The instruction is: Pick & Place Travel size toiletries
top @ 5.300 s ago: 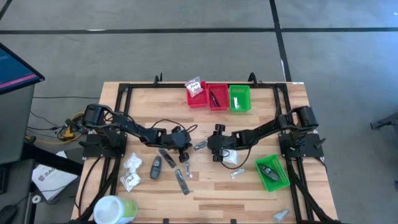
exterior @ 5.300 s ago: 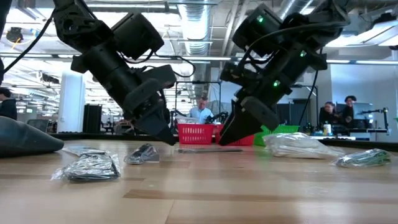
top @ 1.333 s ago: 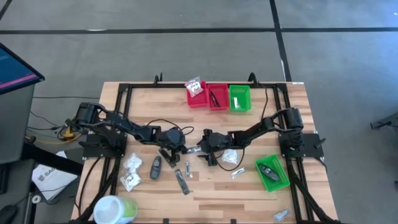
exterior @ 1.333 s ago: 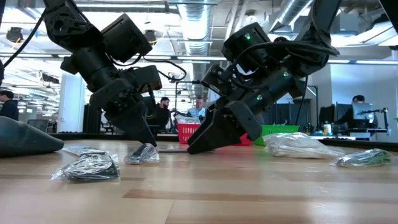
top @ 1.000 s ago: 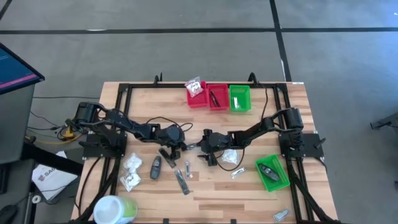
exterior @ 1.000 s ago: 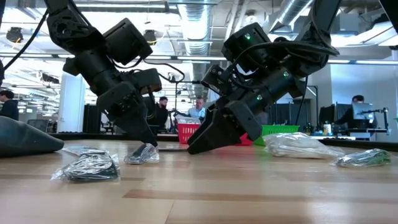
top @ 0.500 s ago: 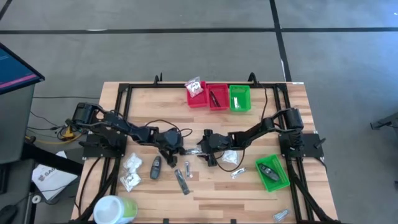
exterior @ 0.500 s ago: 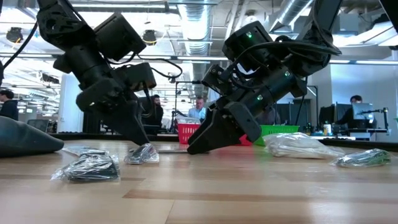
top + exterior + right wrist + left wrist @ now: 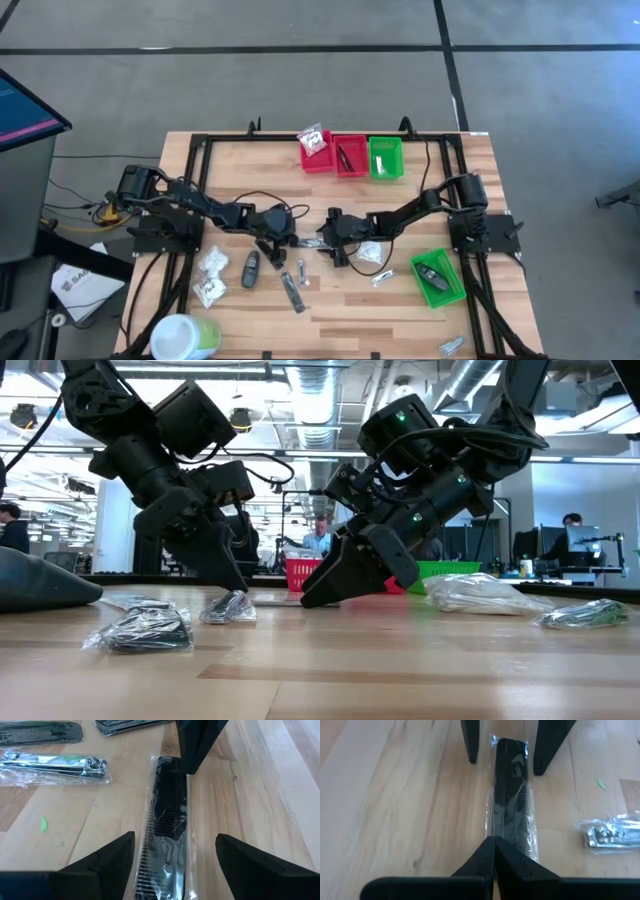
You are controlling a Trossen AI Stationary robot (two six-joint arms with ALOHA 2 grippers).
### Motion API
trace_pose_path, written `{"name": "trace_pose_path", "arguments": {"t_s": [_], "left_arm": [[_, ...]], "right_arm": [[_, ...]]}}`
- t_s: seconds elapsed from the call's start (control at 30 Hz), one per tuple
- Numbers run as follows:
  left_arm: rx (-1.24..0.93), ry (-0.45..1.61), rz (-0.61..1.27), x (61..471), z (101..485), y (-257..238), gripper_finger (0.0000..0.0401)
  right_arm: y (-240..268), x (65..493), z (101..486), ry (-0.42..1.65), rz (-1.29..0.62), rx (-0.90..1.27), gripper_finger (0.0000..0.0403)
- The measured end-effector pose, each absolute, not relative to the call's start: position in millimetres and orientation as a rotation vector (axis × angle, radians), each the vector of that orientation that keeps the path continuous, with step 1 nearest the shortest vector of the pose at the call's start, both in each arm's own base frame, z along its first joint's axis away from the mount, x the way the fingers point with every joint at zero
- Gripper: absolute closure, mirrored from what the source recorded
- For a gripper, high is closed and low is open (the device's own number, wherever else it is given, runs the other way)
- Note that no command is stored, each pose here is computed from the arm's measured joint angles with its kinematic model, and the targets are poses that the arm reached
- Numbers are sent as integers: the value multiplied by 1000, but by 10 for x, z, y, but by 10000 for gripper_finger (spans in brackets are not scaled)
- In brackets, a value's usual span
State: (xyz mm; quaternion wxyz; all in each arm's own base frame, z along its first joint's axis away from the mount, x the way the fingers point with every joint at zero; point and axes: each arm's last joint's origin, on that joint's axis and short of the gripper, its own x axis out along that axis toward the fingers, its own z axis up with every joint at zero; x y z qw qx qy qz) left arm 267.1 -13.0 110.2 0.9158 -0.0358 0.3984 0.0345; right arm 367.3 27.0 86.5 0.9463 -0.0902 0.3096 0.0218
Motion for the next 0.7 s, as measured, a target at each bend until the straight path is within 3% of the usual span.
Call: {"name": "trace_pose_path", "arguments": {"t_s": [0.7], "left_arm": [[-79, 858, 97, 2649, 1045, -90, 400]], "right_arm": [[288, 3672, 864, 630, 45, -186, 135]]}}
